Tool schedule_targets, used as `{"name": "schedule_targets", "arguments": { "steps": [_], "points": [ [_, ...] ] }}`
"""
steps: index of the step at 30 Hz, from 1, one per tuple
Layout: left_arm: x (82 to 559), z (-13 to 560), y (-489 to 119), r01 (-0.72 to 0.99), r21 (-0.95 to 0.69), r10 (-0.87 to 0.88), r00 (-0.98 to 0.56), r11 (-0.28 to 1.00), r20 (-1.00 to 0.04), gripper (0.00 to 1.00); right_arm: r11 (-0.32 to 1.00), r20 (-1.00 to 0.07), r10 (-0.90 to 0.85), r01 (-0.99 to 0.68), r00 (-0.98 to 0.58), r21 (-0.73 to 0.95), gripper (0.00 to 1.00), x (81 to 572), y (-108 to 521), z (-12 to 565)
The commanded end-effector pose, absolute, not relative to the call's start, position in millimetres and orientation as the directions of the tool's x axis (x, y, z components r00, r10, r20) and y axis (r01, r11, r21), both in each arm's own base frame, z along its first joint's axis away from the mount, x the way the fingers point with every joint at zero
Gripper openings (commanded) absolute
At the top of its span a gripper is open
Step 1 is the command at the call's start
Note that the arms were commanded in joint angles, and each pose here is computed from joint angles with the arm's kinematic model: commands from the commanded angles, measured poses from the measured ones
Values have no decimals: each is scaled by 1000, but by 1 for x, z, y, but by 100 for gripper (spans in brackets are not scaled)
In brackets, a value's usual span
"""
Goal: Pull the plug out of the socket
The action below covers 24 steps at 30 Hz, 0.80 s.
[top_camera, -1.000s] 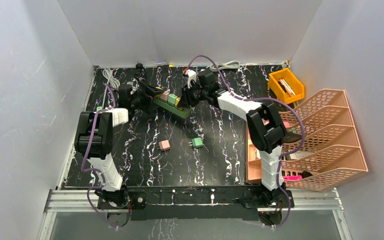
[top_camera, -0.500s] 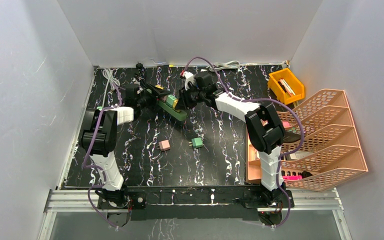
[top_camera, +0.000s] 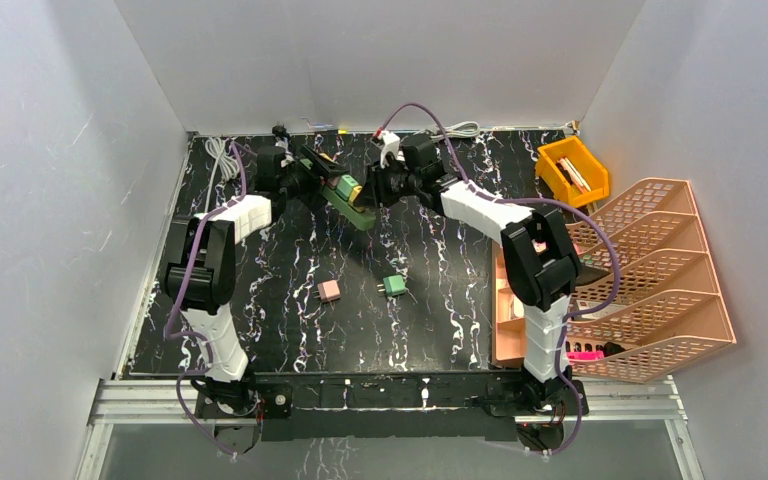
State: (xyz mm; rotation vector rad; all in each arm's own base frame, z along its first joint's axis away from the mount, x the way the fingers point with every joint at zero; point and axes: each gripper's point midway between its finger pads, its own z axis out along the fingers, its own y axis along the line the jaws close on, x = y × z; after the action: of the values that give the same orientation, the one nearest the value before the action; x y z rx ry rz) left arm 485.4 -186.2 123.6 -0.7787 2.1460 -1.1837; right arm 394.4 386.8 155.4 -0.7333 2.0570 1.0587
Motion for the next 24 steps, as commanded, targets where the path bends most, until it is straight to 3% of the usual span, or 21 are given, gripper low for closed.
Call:
{"name": "schedule_targets", "arguments": {
  "steps": [1,4,7,10,14,17,20,24],
  "points": [
    [512,115,-114,-252,-688,-695,-520,680,-497,0,282,-891,-15,-857,-453,431,0,376,386,280],
    [508,107,-104,-286,-648,-685,-509,706,-521,0,364,-913,-24,-854,-408,372,0,384,385,281],
    [506,99,-102,-298,-637,-683,-511,711,-522,0,537,-956,-150,-833,-252,136,0,389,392,271],
    [506,92,-106,-298,-651,-690,-522,698,-501,0,592,-956,-237,-806,-171,-3,0,386,397,265],
    [506,88,-106,-303,-650,-692,-523,697,-498,0,530,-953,-159,-837,-257,138,0,383,396,266],
    [507,91,-105,-297,-650,-689,-520,700,-505,0,339,-899,-11,-848,-437,408,0,378,384,277],
    [507,95,-105,-291,-652,-689,-514,700,-511,0,157,-824,75,-810,-561,566,0,376,372,287],
    [509,97,-105,-287,-652,-688,-511,702,-516,0,193,-834,57,-813,-549,549,0,378,377,286]
  ]
}}
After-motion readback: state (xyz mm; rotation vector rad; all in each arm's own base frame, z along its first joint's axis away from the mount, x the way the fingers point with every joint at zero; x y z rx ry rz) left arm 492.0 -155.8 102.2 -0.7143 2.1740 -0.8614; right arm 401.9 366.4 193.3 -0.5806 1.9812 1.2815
